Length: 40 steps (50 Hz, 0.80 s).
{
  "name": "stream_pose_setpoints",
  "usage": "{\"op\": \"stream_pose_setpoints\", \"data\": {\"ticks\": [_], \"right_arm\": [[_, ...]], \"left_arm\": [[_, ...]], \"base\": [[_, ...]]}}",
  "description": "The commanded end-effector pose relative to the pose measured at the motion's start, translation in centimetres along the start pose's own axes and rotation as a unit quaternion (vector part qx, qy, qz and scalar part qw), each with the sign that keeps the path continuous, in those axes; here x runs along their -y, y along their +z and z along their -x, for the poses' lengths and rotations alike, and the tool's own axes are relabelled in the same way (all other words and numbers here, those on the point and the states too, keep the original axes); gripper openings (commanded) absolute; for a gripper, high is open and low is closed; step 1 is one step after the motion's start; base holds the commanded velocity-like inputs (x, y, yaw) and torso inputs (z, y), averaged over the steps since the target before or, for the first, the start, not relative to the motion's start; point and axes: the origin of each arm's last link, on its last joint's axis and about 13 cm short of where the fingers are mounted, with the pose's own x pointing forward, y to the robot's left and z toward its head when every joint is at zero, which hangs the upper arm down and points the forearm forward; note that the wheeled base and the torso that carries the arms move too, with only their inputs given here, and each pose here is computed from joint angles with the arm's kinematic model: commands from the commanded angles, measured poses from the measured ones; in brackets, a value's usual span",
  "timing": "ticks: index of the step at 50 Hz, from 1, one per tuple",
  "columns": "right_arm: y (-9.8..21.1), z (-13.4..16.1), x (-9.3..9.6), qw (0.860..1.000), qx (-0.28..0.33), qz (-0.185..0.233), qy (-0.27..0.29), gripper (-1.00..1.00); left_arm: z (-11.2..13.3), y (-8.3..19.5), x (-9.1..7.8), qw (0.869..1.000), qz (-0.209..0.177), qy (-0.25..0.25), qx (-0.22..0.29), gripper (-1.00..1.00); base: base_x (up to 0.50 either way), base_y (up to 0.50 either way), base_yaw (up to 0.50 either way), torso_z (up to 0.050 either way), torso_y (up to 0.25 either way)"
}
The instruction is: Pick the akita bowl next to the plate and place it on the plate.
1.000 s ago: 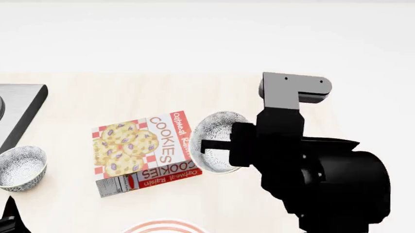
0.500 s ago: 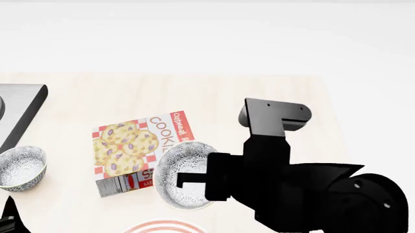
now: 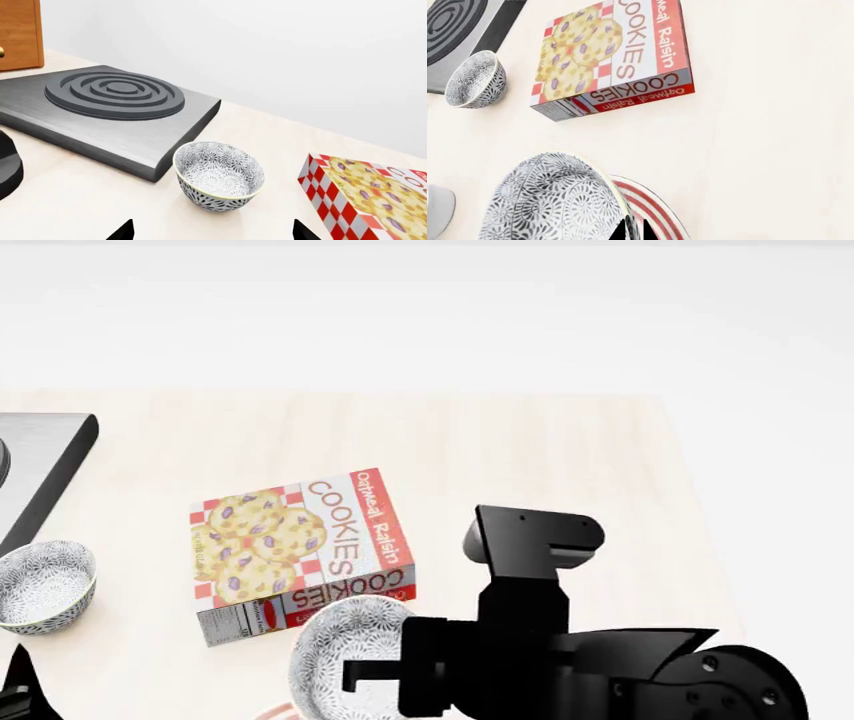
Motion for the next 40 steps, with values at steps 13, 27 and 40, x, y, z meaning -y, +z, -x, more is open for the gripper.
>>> {"op": "stream_pose_setpoints", "data": {"ticks": [13,27,40], "right_arm": [[-1.4,-0.9,-0.1,0.999,-0.036,0.014,0.027,-1.0],[-2.2,-1.3,-0.1,0.997,-0.058,0.027,0.041,-1.0],[-2.6,-1.7,-0.2,0.996,-0.072,0.033,0.048,-1.0]], "left_arm": [[-0.1,-0.1,0.0,1.0,0.0,0.0,0.0,1.0],[-0.2,-0.2,0.0,1.0,0.0,0.0,0.0,1.0],[-0.2,-0.1,0.0,1.0,0.0,0.001,0.0,1.0]], "base": [[0.0,0.0,0.0,0.0,0.001],[0.0,0.0,0.0,0.0,0.0],[0.0,0.0,0.0,0.0,0.001]]}}
